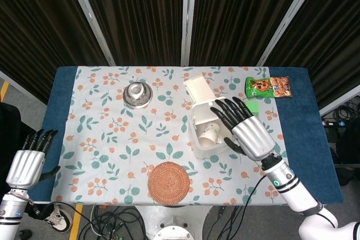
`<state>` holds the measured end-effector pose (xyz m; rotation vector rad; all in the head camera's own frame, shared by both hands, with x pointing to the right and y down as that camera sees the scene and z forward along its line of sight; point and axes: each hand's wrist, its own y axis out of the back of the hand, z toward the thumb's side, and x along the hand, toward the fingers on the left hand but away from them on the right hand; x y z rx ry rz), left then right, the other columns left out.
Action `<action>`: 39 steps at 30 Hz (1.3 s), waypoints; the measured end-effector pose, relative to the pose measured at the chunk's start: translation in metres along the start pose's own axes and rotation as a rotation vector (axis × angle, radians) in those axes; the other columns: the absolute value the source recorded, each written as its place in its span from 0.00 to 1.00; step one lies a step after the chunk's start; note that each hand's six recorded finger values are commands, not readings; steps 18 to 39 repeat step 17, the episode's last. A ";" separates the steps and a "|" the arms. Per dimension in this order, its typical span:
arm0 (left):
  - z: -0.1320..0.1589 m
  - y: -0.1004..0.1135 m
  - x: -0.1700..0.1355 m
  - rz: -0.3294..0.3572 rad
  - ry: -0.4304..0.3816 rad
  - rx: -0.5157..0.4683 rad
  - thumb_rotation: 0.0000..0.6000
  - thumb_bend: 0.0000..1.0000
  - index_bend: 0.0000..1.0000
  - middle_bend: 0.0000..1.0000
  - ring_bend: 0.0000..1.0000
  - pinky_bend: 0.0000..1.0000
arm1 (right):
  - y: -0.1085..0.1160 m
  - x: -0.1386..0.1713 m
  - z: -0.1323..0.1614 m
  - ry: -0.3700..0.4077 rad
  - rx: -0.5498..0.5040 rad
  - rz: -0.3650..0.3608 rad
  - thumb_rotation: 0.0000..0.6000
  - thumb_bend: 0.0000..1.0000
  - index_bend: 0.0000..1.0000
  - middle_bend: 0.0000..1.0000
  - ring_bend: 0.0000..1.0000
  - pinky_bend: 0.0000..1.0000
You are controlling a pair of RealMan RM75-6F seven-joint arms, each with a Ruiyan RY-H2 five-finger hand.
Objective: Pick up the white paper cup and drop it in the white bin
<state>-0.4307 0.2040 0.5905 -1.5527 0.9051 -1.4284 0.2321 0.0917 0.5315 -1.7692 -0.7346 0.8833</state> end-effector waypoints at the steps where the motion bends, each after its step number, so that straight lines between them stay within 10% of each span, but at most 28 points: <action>1: 0.000 0.000 0.000 0.000 0.001 -0.001 1.00 0.15 0.07 0.11 0.06 0.11 | 0.001 0.003 -0.003 -0.009 -0.001 -0.007 1.00 0.21 0.00 0.00 0.00 0.00; 17: 0.000 0.007 -0.001 0.028 0.003 -0.014 1.00 0.15 0.07 0.11 0.06 0.10 | -0.026 0.165 -0.139 -0.470 0.078 0.034 1.00 0.18 0.00 0.00 0.00 0.00; 39: 0.000 0.007 -0.001 0.028 0.003 -0.014 1.00 0.15 0.07 0.11 0.06 0.10 | -0.026 0.165 -0.139 -0.470 0.078 0.034 1.00 0.18 0.00 0.00 0.00 0.00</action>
